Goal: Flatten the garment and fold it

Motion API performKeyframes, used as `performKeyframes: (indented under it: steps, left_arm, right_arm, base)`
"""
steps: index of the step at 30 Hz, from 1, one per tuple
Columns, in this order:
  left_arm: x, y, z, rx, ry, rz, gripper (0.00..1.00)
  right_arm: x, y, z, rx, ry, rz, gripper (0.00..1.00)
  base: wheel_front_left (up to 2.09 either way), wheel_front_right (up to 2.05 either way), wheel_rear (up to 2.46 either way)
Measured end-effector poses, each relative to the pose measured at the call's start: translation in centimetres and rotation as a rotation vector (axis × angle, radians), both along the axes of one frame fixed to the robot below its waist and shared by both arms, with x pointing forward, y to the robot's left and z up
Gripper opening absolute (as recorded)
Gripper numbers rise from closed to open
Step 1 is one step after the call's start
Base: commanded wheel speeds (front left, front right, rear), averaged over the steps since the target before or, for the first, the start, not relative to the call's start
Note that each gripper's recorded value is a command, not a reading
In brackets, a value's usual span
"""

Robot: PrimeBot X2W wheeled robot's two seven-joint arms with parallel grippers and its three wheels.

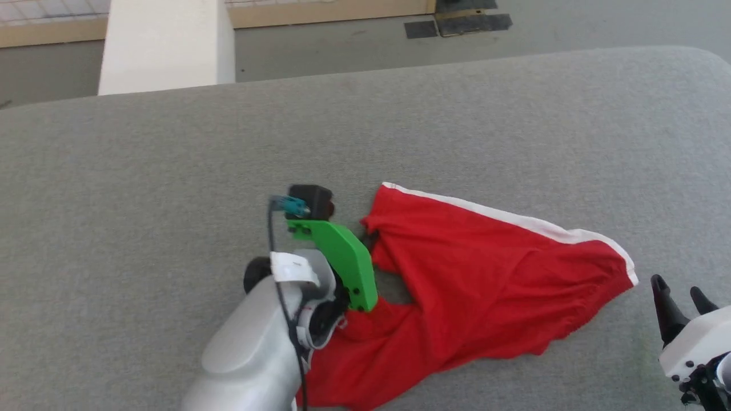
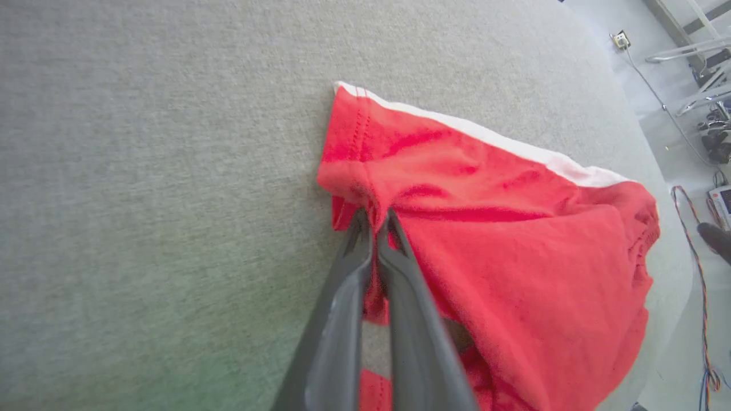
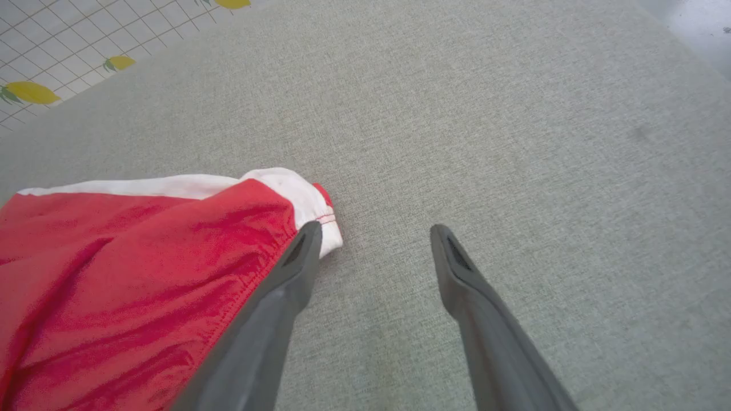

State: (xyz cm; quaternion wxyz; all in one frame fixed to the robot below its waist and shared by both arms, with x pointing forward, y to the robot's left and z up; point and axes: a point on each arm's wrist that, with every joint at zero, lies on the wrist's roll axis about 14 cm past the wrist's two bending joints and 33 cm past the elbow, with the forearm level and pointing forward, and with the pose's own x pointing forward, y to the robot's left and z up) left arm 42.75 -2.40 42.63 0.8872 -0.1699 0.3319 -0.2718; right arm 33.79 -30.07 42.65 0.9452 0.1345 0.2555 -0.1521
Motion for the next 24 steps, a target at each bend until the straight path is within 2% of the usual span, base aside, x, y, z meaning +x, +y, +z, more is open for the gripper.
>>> performKeyframes:
  steps: [4,8,12,16,21,22,23,24]
  left_arm:
    - [1.6,3.3,2.4,-0.038,-0.08,0.124,0.0]
    - [0.8,7.1,3.2,-0.053,-0.101,0.239,0.0]
    - [-1.9,10.3,3.1,-0.053,-0.081,0.336,0.0]
    - [-5.9,12.5,1.5,-0.027,0.003,0.409,0.0]
    - [-11.6,12.4,-1.5,-0.041,0.18,0.432,0.0]
    - [-12.3,12.1,-1.8,-0.051,0.206,0.431,0.03]
    - [-12.9,11.8,-2.0,-0.064,0.231,0.433,0.49]
    - [-13.2,11.6,-2.1,-0.075,0.241,0.434,1.0]
  right_arm:
    - [1.1,1.5,0.1,0.011,-0.011,0.047,1.0]
    - [2.4,3.4,0.2,0.024,-0.022,0.107,1.0]
    - [3.6,5.5,0.4,0.038,-0.033,0.172,1.0]
    - [4.8,7.9,0.6,0.05,-0.043,0.242,1.0]
    - [5.8,10.8,0.8,0.064,-0.052,0.326,1.0]
    - [5.9,11.1,0.9,0.065,-0.054,0.335,1.0]
    - [6.0,11.4,1.0,0.065,-0.057,0.343,1.0]
    - [6.0,11.6,1.1,0.066,-0.059,0.348,1.0]
  base:
    - [0.0,0.0,0.0]
    - [0.0,0.0,0.0]
    - [0.0,0.0,0.0]
    - [0.0,0.0,0.0]
    - [0.0,0.0,0.0]
    - [0.0,0.0,0.0]
    - [0.0,0.0,0.0]
    - [0.0,0.0,0.0]
